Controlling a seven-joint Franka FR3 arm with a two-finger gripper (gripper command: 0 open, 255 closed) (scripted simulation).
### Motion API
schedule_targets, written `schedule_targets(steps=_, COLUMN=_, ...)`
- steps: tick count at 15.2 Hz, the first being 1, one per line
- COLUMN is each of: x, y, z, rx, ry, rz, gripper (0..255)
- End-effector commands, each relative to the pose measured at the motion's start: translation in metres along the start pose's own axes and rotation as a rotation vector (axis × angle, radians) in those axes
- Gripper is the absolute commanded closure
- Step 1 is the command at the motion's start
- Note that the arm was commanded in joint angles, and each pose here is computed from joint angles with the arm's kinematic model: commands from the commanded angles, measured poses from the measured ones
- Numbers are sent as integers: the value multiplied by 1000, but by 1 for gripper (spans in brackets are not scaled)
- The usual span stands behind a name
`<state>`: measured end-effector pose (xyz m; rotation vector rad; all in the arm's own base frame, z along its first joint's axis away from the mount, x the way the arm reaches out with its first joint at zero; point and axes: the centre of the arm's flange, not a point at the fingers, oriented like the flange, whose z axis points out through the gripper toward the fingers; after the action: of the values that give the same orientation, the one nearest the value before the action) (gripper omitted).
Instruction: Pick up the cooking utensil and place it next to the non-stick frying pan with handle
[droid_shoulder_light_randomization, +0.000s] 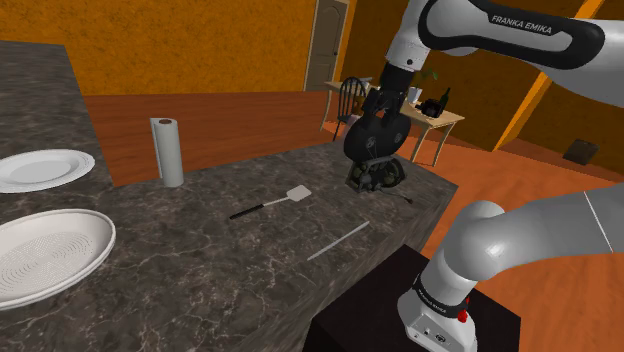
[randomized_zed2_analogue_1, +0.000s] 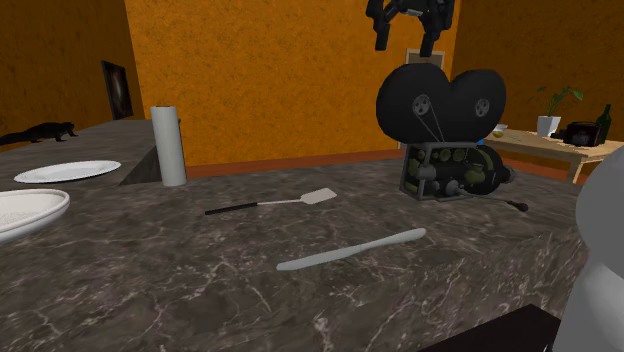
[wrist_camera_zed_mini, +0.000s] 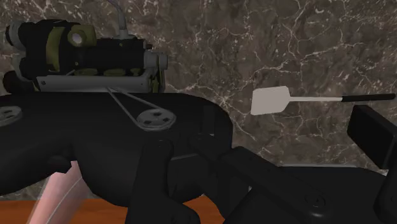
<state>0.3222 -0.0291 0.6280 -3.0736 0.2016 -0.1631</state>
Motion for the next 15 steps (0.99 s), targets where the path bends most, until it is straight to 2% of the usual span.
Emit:
schedule_targets(steps=1, x=0, y=0, z=0, rx=0, ry=0, rz=0, gripper=0)
schedule_targets(steps=8, x=62, y=-16, z=69, rx=20, ry=-19, rz=-384, gripper=0)
schedule_targets(steps=15, x=112, y=-56, z=138, rx=40, ry=-39, rz=-767, gripper=0)
